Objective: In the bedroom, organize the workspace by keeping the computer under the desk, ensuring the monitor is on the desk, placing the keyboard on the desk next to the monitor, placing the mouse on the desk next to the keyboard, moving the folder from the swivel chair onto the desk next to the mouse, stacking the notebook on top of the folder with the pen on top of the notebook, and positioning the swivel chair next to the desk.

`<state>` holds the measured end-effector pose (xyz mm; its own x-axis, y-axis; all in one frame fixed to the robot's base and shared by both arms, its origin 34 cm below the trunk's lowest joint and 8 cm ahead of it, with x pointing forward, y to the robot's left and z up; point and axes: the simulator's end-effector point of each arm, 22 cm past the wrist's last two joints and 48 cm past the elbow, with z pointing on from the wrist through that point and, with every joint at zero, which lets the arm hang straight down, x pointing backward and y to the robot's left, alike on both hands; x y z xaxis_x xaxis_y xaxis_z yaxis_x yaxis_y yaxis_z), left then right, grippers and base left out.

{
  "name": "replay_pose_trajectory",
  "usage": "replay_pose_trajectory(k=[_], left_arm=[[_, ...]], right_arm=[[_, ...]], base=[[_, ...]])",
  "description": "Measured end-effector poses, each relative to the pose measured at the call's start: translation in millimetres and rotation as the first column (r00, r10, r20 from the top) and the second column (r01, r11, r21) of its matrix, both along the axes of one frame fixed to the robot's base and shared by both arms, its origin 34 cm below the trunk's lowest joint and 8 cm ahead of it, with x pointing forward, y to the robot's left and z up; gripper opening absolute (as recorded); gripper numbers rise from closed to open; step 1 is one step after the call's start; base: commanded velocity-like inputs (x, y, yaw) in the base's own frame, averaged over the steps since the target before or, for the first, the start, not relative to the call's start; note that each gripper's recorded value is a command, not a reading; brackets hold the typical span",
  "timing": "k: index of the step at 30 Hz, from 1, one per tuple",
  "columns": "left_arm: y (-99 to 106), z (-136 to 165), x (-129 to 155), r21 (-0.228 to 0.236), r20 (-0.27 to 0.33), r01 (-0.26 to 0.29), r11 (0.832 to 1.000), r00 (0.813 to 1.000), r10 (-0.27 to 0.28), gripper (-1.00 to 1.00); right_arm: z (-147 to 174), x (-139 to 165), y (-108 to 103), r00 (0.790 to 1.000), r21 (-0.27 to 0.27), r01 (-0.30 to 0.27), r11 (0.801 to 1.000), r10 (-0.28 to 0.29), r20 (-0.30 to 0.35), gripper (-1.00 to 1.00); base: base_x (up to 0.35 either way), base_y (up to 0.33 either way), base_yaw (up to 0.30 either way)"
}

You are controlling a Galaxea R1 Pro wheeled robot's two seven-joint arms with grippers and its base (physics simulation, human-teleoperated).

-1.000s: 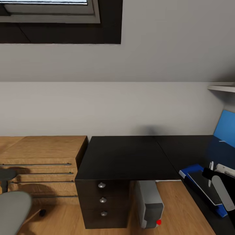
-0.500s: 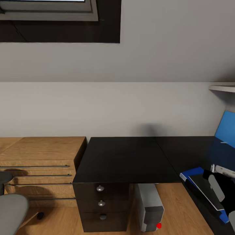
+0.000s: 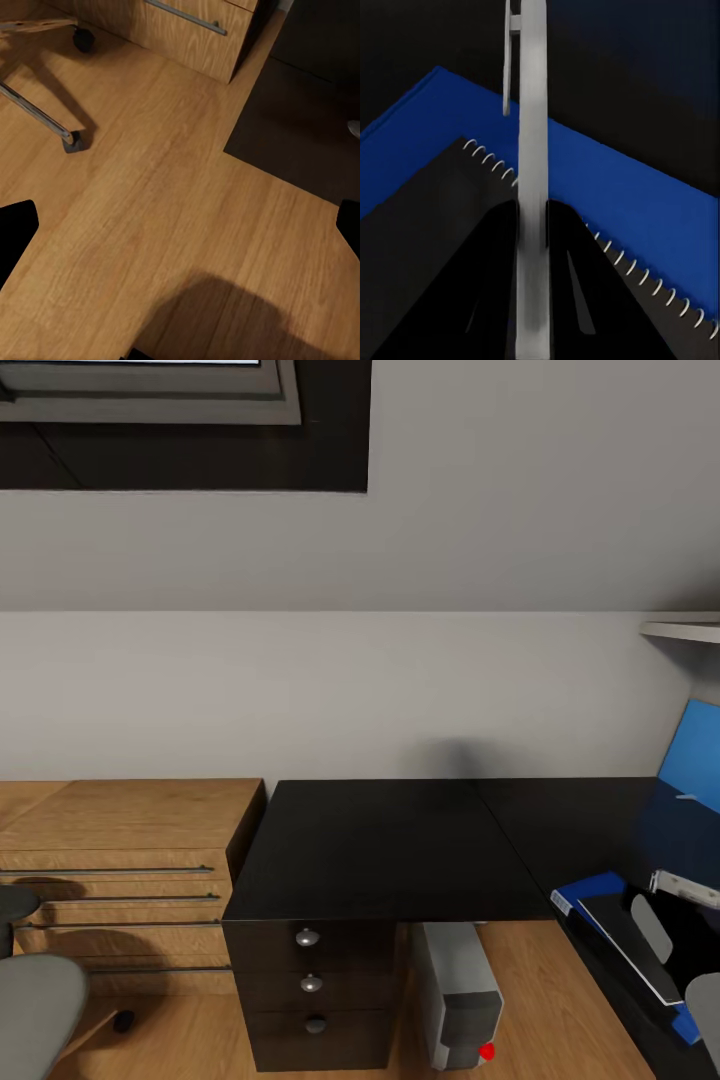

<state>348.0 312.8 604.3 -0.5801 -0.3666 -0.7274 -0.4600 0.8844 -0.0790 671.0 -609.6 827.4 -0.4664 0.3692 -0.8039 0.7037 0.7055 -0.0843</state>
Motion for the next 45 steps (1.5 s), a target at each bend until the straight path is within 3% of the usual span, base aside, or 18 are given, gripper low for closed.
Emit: replay_pose_trajectory(k=[5,17,18,36,41,44,45], left_arm=[[-0.6,0.0,0.1,0.0,0.0,0.001,1.0,1.0,-0.001,1.0],[-0.2,0.0,0.1,0.0,0.0,0.001,1.0,1.0,-0.001,1.0],[-0.1,0.0,0.0,0.0,0.0,0.001,1.0,1.0,-0.001,1.0],[-0.3,0.0,0.1,0.0,0.0,0.001,1.0,1.0,-0.001,1.0],[-0.9,0.0,0.2,-0.001,0.001,0.003,1.0,1.0,-0.003,1.0],[-1.0,-0.1,0.1,-0.001,0.0,0.003,1.0,1.0,-0.003,1.0],[-1.0,-0.2,0.0,-0.001,-0.001,0.003,1.0,1.0,-0.003,1.0]], right_arm=[[-1.2,1.7,-4.0,1.0,-0.03,0.001,1.0,-0.001,-0.014,-1.0],[-1.0,2.0,-4.6,1.0,-0.035,0.0,0.999,-0.001,-0.015,-1.0],[-1.1,2.0,-4.6,1.0,-0.034,0.0,0.999,-0.001,-0.015,1.0],[3.8,9.5,-0.2,1.0,-0.024,-0.025,0.999,0.025,0.008,1.0],[69.0,40.7,5.5,0.989,-0.062,-0.062,0.996,0.07,0.132,1.0],[99.5,51.4,21.7,0.981,-0.053,-0.1,0.994,0.107,0.159,1.0],[110.2,55.0,36.2,0.977,-0.042,-0.126,0.991,0.131,0.168,1.0]], base=[[0.0,0.0,0.0],[0.0,0.0,0.0],[0.0,0.0,0.0],[0.0,0.0,0.0],[0.0,0.0,0.0],[0.0,0.0,0.0],[0.0,0.0,0.0]])
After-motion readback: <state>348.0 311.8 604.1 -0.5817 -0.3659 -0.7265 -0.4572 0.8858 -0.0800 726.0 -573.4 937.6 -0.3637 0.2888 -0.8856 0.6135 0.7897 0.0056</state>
